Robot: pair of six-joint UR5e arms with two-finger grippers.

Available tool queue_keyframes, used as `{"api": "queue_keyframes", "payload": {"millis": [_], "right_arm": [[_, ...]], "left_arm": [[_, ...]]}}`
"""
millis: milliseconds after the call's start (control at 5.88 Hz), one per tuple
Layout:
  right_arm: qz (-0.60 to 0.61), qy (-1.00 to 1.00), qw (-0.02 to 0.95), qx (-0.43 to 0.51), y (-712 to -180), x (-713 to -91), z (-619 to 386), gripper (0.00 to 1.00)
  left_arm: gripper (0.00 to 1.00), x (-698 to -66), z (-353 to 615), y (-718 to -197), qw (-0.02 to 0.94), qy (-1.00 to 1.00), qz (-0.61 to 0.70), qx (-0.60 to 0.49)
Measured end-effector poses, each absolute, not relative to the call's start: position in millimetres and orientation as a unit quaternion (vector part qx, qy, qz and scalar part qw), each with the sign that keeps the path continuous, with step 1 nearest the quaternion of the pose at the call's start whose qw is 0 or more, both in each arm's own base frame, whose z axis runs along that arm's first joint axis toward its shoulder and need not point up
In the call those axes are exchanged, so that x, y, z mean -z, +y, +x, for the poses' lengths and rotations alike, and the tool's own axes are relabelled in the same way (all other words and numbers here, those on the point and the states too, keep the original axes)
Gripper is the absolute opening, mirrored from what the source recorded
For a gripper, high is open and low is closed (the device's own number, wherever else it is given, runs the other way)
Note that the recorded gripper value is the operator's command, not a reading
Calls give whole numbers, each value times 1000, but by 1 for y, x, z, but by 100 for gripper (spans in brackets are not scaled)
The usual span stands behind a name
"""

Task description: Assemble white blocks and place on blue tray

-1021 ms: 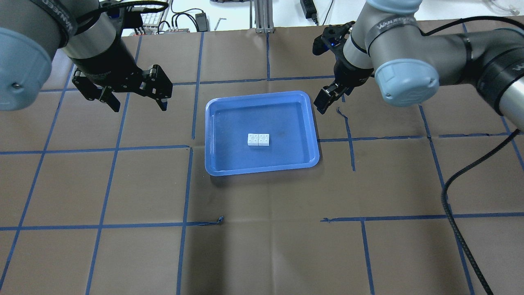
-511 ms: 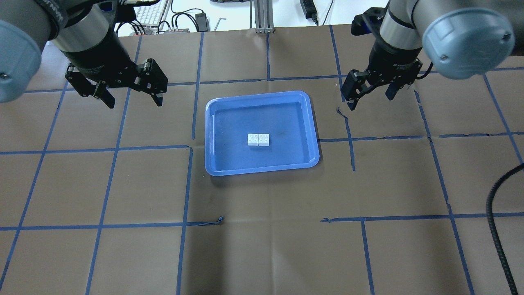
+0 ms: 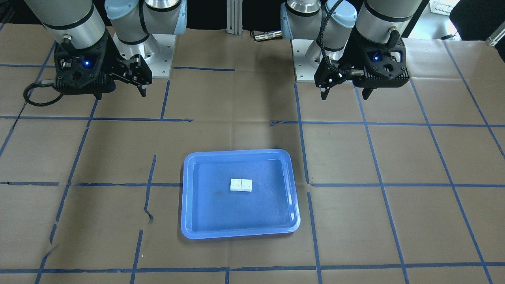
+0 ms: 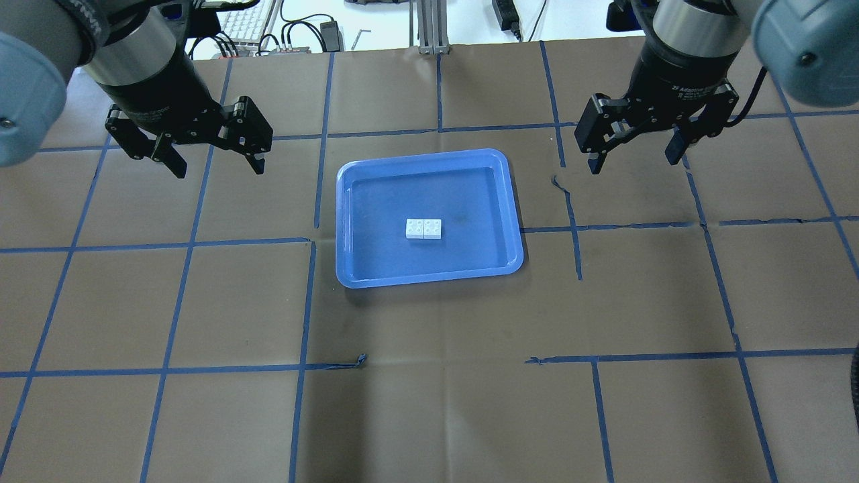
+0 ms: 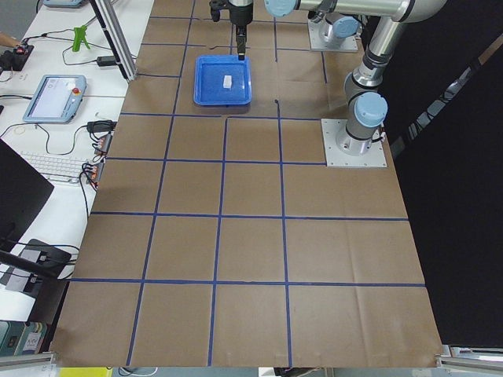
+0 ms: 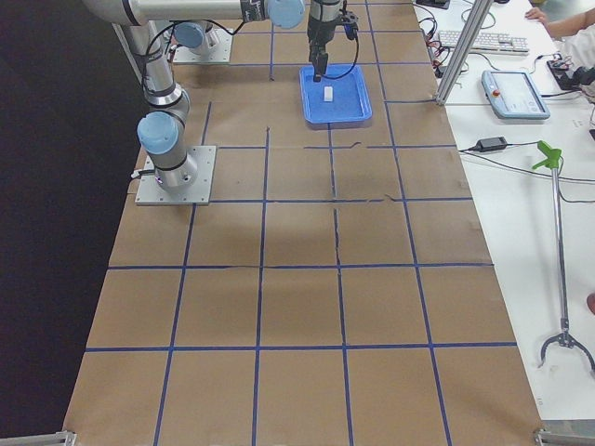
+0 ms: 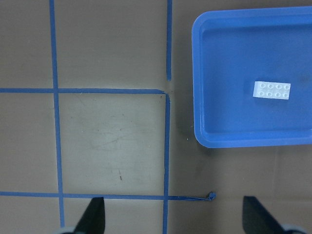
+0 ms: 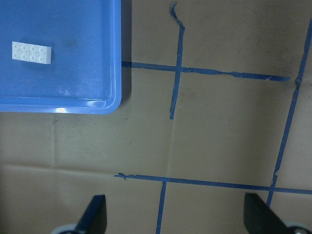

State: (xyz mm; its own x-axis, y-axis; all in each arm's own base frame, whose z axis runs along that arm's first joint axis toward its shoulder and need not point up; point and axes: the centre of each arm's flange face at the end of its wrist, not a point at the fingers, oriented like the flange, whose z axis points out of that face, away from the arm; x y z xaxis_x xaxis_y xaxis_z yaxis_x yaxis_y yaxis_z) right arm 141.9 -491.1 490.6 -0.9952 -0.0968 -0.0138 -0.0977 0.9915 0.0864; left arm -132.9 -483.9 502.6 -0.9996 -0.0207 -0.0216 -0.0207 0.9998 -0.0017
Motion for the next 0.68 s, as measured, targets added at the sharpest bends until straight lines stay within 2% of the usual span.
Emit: {"api": "queue_keyframes", "payload": {"millis": [681], "right_arm": [[-46, 998, 3, -47, -492, -488, 141, 100]], "left_arm": [[100, -495, -120, -495, 12, 1000, -16, -5]]}}
